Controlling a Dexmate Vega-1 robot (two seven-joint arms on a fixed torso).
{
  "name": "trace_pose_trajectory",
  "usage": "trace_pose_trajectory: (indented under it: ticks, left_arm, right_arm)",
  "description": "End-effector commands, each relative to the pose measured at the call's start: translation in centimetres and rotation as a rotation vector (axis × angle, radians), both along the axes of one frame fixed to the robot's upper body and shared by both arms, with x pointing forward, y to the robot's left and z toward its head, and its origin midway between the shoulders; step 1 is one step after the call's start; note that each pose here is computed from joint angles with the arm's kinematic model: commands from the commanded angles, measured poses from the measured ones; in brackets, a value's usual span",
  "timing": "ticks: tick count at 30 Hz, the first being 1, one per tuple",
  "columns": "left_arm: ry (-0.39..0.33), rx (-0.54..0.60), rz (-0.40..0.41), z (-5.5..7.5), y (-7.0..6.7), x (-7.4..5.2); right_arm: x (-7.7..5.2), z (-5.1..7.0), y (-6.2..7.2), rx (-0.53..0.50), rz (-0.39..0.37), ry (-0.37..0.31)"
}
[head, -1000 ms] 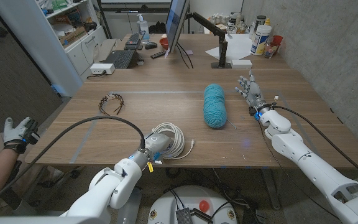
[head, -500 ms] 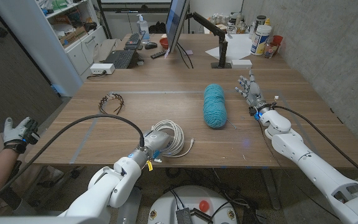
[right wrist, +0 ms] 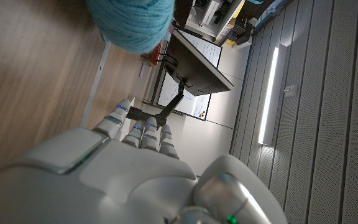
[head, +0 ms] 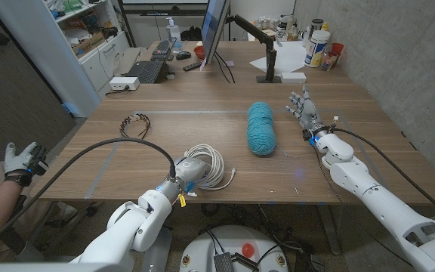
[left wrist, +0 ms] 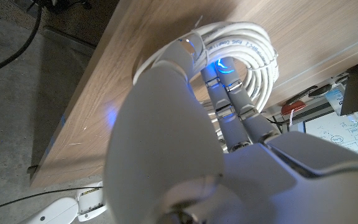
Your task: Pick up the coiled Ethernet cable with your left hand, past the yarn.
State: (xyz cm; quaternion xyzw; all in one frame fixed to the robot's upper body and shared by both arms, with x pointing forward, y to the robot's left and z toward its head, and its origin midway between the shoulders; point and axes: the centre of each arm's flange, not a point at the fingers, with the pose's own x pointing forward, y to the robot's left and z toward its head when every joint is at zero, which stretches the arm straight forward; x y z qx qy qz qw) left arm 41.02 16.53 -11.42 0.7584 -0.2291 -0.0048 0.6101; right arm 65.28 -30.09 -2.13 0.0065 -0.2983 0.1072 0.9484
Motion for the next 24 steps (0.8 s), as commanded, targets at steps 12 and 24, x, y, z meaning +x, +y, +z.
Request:
trace_pose_trajectory:
  ticks: [12,24]
  left_arm:
    - [-0.032,-0.011,-0.011,1.1,-0.5,-0.2]
    - [-0.044,-0.005,-0.014,1.6,-0.7,-0.4]
  right_arm:
    - [0.0,0.0,0.0,-0.001,0.002,0.002]
    - [0.0,0.0,0.0,0.0,0.003,0.002]
